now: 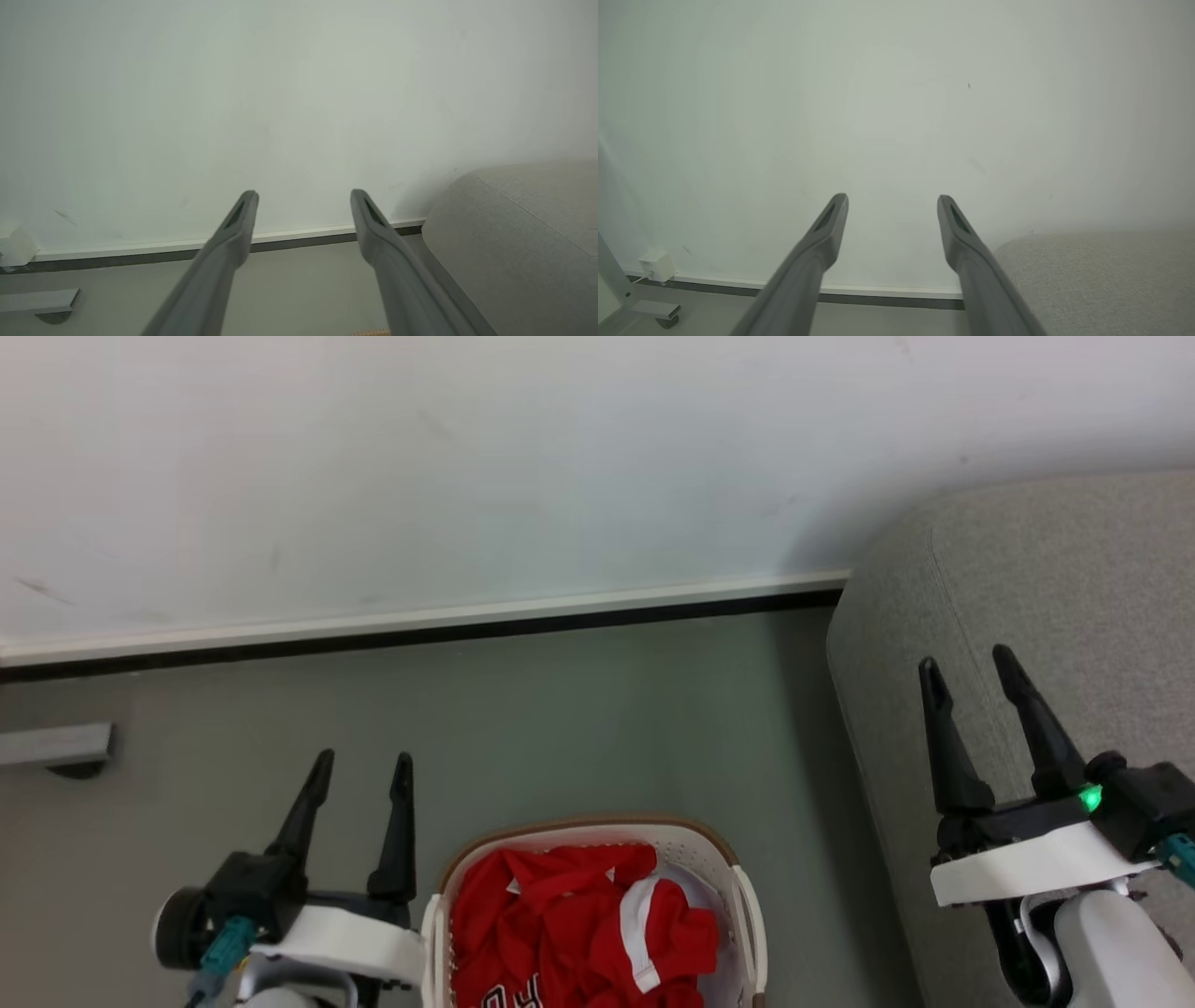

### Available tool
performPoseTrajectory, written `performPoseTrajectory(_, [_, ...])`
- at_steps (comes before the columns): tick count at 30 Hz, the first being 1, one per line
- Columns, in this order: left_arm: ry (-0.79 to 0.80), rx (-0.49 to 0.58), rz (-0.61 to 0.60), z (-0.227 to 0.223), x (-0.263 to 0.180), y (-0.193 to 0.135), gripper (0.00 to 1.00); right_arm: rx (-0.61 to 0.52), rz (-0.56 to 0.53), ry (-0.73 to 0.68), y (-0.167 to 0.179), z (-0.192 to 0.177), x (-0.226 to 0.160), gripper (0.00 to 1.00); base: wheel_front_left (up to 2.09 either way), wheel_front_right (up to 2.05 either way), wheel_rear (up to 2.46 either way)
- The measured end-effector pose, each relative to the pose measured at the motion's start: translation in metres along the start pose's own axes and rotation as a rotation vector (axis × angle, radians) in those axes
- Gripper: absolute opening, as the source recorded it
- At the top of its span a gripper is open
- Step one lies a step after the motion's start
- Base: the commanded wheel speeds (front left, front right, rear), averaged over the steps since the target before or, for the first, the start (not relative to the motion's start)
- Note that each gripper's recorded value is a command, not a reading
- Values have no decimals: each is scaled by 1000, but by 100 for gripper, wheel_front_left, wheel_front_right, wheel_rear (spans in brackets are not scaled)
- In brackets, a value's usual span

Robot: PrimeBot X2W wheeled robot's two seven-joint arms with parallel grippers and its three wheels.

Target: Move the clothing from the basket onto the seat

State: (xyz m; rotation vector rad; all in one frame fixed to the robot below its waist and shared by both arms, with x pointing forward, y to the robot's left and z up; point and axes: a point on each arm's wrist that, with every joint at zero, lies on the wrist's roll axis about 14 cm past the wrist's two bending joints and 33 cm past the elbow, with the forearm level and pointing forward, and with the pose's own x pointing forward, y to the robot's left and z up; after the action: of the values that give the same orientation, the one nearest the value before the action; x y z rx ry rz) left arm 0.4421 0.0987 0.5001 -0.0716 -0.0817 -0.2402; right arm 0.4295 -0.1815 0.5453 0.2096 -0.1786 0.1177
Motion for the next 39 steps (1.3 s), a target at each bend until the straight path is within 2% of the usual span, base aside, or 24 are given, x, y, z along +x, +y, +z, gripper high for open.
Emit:
performPoseTrajectory(8, [158,-57,-134,-67,31,-36,100,-16,-62,-15,-29,-4,19,100,0,0,0])
performPoseTrajectory(18, [439,-114,-325,-171,40,-90,100,-41,-144,15,-63,-26,31,100,0,0,0])
performPoseTrajectory(29, [759,-106,-513,-271,23,-137,100,-66,-212,58,-90,-54,39,100,0,0,0])
performPoseTrajectory(32, [812,-68,-577,-292,18,-144,100,-73,-219,69,-94,-62,42,100,0,0,0])
performPoseTrajectory(39, [962,-58,-666,-334,3,-163,100,-80,-224,92,-101,-80,50,100,0,0,0])
